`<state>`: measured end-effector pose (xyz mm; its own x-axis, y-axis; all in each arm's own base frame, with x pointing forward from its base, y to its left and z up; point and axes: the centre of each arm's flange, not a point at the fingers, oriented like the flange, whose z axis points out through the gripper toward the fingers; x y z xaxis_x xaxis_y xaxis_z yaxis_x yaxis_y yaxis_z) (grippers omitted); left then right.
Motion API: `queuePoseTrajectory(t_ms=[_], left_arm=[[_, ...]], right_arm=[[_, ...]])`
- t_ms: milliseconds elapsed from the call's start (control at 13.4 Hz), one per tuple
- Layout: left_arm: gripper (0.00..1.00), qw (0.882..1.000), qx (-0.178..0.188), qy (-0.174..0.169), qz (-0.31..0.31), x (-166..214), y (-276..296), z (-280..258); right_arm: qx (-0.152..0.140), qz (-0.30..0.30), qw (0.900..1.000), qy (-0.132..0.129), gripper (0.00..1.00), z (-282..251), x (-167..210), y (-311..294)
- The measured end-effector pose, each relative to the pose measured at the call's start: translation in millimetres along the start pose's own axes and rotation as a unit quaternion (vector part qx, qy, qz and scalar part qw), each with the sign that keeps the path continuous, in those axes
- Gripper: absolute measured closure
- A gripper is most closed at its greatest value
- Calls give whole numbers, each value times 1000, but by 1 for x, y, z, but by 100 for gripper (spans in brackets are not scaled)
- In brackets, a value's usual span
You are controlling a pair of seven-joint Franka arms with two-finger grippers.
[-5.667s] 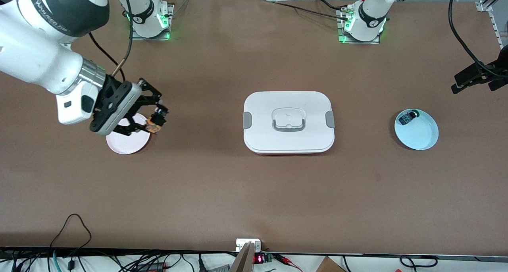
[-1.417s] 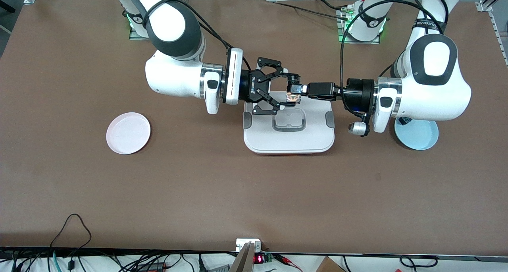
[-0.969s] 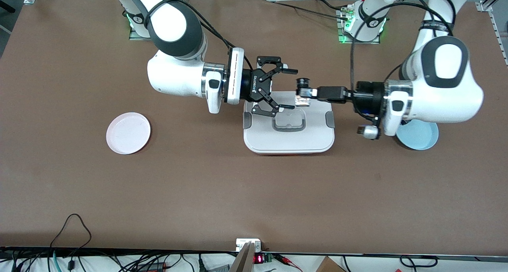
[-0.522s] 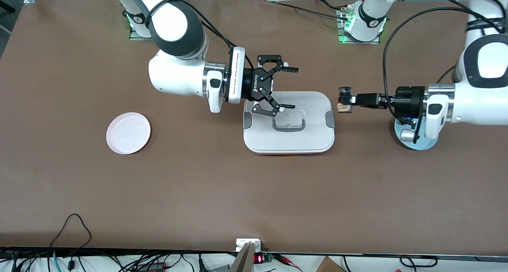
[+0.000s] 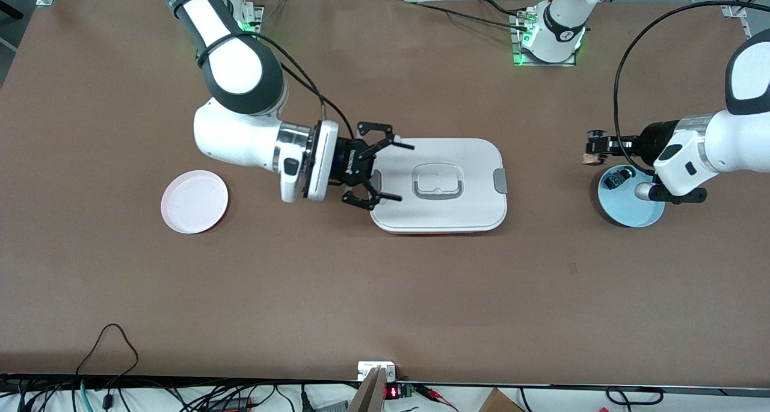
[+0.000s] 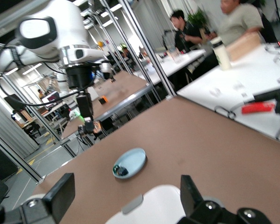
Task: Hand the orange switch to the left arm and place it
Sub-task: 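Carry the switch with the left gripper while the right gripper withdraws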
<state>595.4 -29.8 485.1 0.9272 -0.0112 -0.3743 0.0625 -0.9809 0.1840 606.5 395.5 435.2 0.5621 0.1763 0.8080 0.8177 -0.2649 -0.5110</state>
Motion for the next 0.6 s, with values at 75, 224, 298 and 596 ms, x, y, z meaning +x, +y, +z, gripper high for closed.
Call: queuePoseTrajectory(t_ms=[75,224,298,596], left_arm=[[65,999,36,-5,-6,1,-9,7],[65,996,92,-7,-16,8,-28,24],[65,994,110,-1,-18,13,-37,34],[65,988,146,30,-31,34,-98,92]], right_arm=[[-16,26,999,-24,0,-10,3,5],[-53,83,993,-68,0,-29,6,14],[-67,112,987,-90,0,-38,4,19],[-133,245,937,-212,0,-99,-20,57]])
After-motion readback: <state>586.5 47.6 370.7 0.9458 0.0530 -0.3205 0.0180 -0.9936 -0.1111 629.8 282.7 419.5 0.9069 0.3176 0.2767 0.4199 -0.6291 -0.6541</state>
